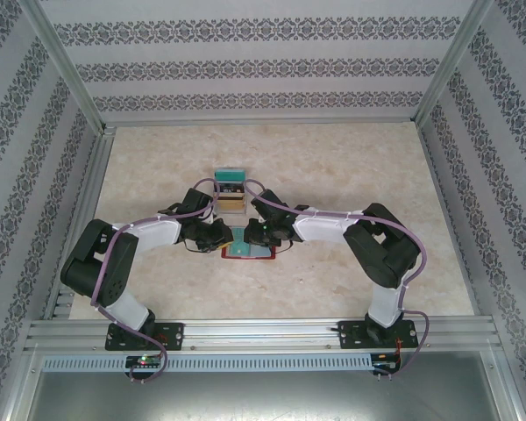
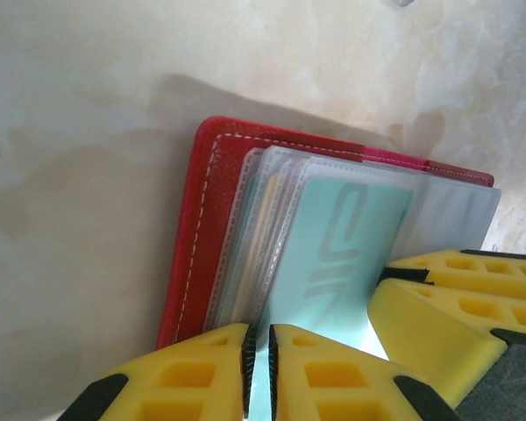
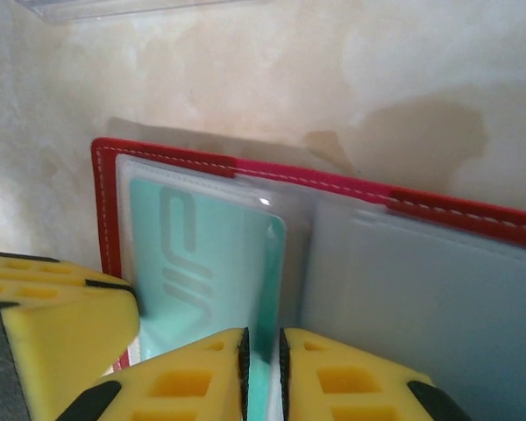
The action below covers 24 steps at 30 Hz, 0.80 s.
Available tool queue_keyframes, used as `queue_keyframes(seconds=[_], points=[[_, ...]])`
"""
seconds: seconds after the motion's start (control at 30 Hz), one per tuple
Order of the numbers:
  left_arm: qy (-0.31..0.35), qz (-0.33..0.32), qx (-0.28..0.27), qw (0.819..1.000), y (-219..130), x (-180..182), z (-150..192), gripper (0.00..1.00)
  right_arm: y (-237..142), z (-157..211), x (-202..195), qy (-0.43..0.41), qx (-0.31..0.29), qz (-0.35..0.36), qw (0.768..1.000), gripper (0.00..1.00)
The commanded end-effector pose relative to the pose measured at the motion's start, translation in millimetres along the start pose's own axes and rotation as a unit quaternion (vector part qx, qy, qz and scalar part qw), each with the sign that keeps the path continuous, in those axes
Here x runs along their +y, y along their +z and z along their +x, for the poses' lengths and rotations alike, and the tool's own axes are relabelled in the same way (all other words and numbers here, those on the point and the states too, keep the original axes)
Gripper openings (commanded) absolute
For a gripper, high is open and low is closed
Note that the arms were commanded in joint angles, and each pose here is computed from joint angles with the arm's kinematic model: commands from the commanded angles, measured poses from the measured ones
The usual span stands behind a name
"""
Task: Take the credit cards out of the card holder
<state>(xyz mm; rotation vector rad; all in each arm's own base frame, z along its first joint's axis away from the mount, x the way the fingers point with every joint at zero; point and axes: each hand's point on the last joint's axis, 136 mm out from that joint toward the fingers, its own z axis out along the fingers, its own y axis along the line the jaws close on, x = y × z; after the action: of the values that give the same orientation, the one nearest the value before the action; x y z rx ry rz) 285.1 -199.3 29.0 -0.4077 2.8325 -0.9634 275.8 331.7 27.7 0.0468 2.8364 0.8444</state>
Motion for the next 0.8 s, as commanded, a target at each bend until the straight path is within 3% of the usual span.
queue_keyframes(seconds=[0.0,0.77], points=[[-0.008,-0.043,0.014,0.999,5,20,7,0.17,-12,1,-7,0.01,-0.007,0.006,1.0,0.21],[-0.003,-0.03,0.026,0.999,9,14,12,0.16,12,5,2,0.028,0.019,-0.044,0.998,0.21]])
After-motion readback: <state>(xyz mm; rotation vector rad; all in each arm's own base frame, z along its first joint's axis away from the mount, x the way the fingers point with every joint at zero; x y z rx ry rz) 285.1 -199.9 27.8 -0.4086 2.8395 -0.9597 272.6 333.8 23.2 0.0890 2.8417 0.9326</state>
